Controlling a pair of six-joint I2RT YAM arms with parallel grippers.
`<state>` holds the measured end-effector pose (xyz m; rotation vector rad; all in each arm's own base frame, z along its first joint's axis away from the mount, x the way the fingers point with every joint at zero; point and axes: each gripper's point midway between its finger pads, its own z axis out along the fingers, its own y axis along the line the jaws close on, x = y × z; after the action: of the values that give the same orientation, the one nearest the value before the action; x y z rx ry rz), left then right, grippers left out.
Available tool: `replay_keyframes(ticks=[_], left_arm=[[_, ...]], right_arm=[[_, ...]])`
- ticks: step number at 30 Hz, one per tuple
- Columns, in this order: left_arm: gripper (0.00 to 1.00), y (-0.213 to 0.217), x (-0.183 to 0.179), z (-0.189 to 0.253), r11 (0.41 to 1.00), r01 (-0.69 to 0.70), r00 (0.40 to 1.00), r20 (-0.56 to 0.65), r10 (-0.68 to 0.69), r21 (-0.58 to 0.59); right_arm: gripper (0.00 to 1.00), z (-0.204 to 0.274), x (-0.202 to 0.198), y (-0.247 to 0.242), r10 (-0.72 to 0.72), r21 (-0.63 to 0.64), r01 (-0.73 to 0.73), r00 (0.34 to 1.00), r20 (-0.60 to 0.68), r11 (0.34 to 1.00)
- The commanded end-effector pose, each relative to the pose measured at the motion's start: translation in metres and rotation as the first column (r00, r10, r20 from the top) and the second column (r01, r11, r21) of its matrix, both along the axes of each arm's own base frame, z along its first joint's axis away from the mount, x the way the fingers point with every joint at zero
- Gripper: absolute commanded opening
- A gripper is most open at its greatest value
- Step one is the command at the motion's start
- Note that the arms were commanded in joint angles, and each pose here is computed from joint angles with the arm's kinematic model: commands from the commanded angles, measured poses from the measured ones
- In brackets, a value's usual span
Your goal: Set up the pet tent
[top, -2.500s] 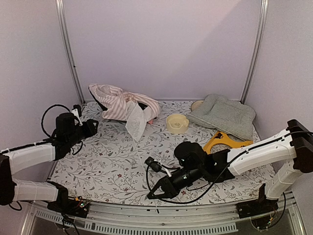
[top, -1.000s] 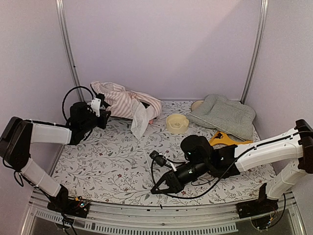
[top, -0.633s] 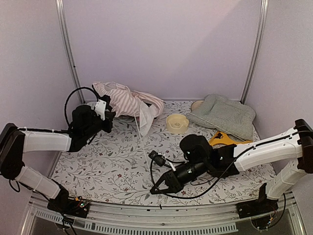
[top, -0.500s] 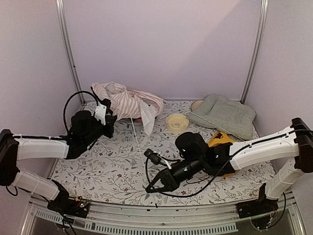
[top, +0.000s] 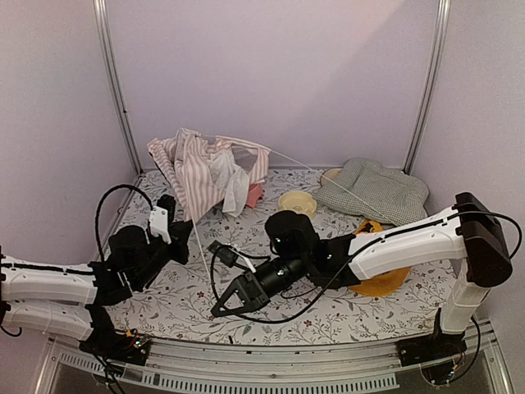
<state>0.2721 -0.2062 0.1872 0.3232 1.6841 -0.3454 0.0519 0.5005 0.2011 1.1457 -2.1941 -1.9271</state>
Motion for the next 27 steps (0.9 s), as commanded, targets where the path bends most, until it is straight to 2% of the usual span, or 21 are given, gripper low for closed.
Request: replay_keyframes(ticks=[1,11,27], left_arm=[[0.0,-0.011,-0.035,-0.011,0.996,0.076,0.997,-0.029,-0.077,-0.048],[0.0,-0.011,-0.069,-0.016,0.99,0.121,0.991,-0.045,-0.125,-0.07],[0.0,-0.03,-0.102,-0.029,0.983,0.181,0.979,-0.091,-0.182,-0.021]], right_arm=[[0.0,0.047,0.063,0.027,-0.169,0.151,0.168,0.986,-0.005,0.974],[0.0,0.083,0.117,0.051,-0.321,0.255,0.303,0.947,0.033,0.919],[0.0,0.159,0.19,0.054,-0.543,0.434,0.437,0.825,0.155,0.788]])
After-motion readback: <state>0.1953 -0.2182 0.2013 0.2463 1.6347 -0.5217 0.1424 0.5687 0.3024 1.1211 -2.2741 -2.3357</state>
